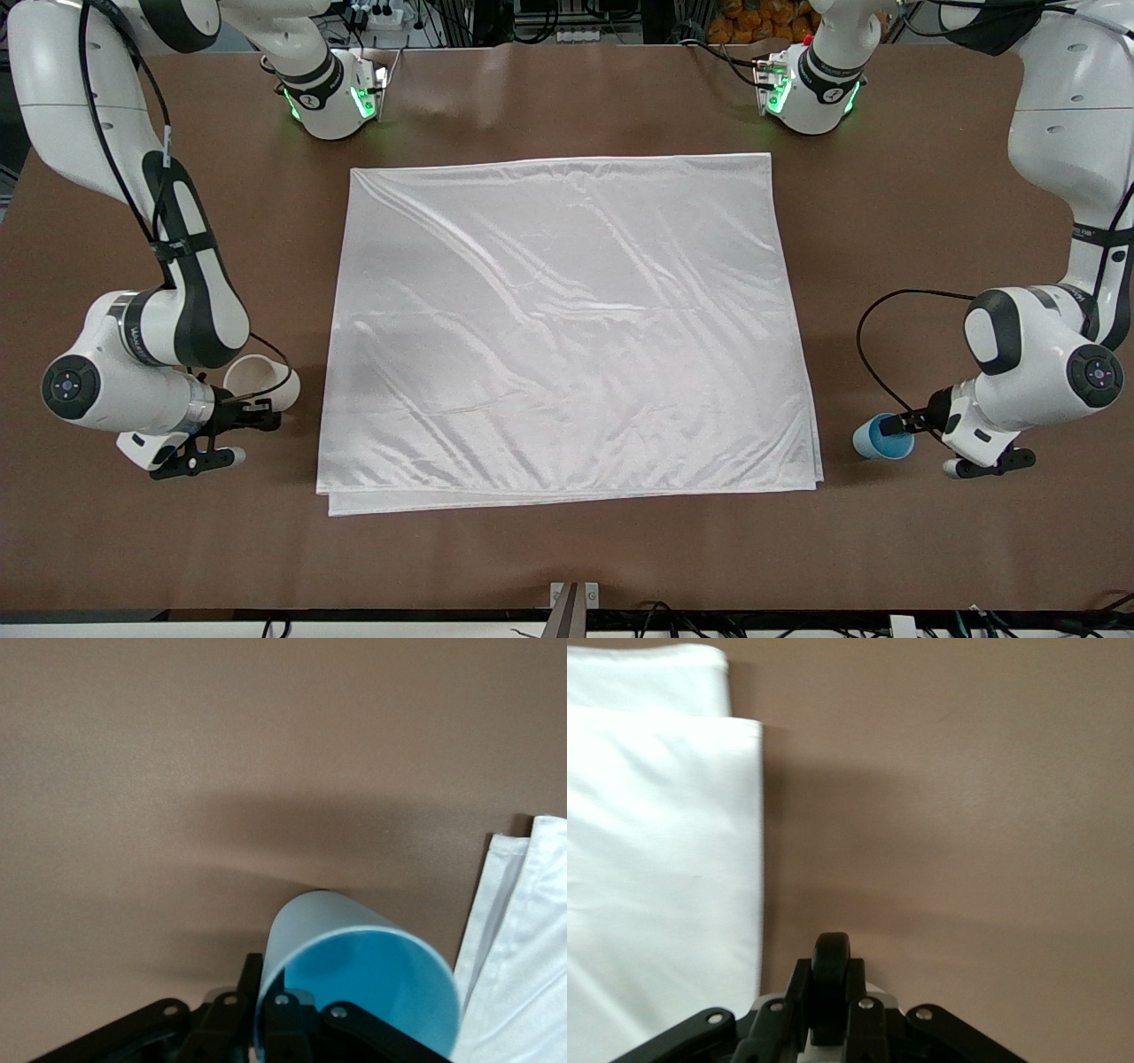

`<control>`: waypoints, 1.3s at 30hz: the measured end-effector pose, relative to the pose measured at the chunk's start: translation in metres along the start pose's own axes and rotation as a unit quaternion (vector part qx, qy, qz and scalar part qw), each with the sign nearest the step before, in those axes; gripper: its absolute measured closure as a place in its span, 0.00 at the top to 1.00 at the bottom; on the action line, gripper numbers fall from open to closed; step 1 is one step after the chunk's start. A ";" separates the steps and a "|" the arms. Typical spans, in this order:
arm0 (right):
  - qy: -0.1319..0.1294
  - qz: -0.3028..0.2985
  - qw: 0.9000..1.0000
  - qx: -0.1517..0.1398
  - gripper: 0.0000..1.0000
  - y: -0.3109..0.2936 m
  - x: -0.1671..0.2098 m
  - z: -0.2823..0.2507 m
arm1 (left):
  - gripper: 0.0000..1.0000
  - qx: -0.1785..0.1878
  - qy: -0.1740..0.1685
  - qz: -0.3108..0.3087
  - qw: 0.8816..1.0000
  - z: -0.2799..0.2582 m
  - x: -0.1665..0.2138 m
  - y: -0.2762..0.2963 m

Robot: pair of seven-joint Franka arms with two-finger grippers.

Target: Place blue cup into white mug on cloth

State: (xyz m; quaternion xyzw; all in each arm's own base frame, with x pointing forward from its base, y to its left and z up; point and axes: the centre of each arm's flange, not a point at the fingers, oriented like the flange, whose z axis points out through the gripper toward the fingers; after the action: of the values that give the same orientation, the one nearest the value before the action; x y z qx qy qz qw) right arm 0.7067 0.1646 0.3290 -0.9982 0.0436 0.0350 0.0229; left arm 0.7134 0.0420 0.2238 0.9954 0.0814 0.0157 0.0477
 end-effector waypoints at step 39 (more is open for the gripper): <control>0.026 0.287 0.955 0.076 0.19 -0.251 -0.109 0.050 | 0.04 0.007 0.019 0.030 0.999 -0.116 0.002 0.019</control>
State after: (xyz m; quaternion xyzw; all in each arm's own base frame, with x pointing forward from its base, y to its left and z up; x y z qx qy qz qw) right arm 0.6175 0.4262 0.2980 -0.9395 0.3313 0.0106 0.0861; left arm 0.7134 0.0344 0.3415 0.9973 0.0521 0.0354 0.0385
